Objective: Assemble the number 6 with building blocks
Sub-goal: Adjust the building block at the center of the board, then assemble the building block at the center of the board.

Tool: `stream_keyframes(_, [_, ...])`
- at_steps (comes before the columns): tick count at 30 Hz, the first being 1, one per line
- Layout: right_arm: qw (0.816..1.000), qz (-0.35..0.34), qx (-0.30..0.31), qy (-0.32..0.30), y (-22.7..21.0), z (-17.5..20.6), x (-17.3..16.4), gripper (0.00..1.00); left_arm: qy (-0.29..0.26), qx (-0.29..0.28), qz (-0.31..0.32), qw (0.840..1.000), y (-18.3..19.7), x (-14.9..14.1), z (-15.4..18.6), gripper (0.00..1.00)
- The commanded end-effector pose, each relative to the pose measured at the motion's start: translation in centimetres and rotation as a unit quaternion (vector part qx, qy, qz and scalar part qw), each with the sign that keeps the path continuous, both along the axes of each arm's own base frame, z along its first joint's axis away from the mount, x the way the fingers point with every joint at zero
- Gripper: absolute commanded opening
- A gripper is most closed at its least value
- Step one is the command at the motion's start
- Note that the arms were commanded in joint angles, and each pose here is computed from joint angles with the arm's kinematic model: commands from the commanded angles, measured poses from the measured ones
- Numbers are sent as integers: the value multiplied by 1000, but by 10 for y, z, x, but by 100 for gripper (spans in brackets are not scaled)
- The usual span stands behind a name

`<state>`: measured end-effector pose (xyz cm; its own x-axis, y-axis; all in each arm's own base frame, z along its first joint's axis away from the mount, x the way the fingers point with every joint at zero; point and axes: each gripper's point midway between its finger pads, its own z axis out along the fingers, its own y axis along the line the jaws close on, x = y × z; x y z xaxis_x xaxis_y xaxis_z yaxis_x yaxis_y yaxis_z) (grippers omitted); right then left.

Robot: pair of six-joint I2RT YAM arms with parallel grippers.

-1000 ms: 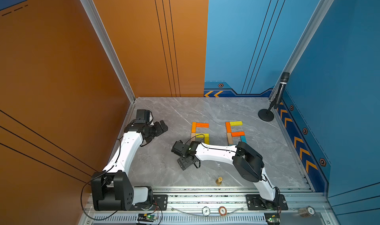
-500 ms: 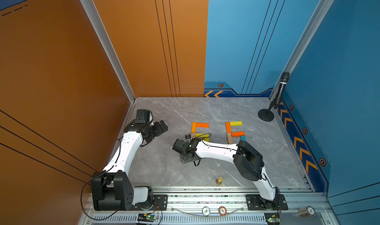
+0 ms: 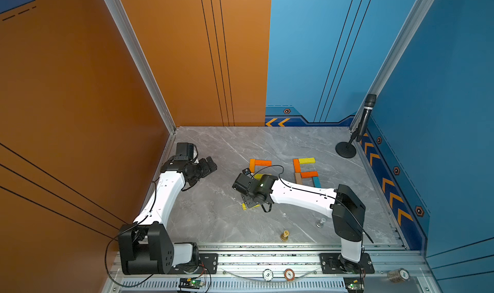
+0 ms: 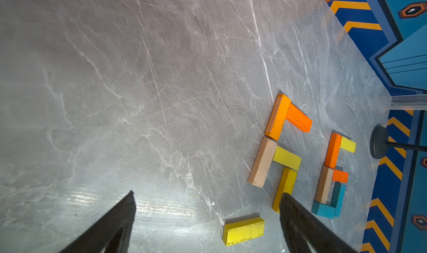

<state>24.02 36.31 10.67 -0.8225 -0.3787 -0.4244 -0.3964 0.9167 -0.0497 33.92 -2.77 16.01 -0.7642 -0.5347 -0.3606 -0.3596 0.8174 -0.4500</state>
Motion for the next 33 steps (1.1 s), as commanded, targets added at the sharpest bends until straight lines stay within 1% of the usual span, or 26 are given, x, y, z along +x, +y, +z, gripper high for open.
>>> stream_keyframes(1, [998, -45, 18, 51, 3, -22, -24, 64, 11, 5, 22, 1000, 11, -5, -7, 95])
stream_keyframes(2, [996, -62, 20, 57, 4, -27, -26, 61, 10, 5, 27, 1000, 13, -4, -6, 95])
stream_keyframes(5, [992, -93, 27, 75, 9, -40, -31, 62, 7, 11, 43, 999, 21, -5, -4, 94])
stream_keyframes(14, [983, -142, 28, 113, 18, -64, -36, 61, -6, 20, 81, 996, 37, -6, 5, 93])
stream_keyframes(15, [982, -147, 30, 115, 20, -65, -37, 61, 7, 20, 84, 996, 38, -12, -5, 93])
stream_keyframes(17, [979, -155, 23, 128, 23, -76, -40, 60, 5, 19, 88, 996, 39, -13, -4, 93])
stream_keyframes(25, [970, -199, 23, 136, 25, -86, -36, 60, 1, 12, 88, 996, 38, -13, -2, 93])
stream_keyframes(33, [957, -259, 42, 125, 25, -91, -21, 59, 2, 9, 86, 996, 36, -14, -3, 93])
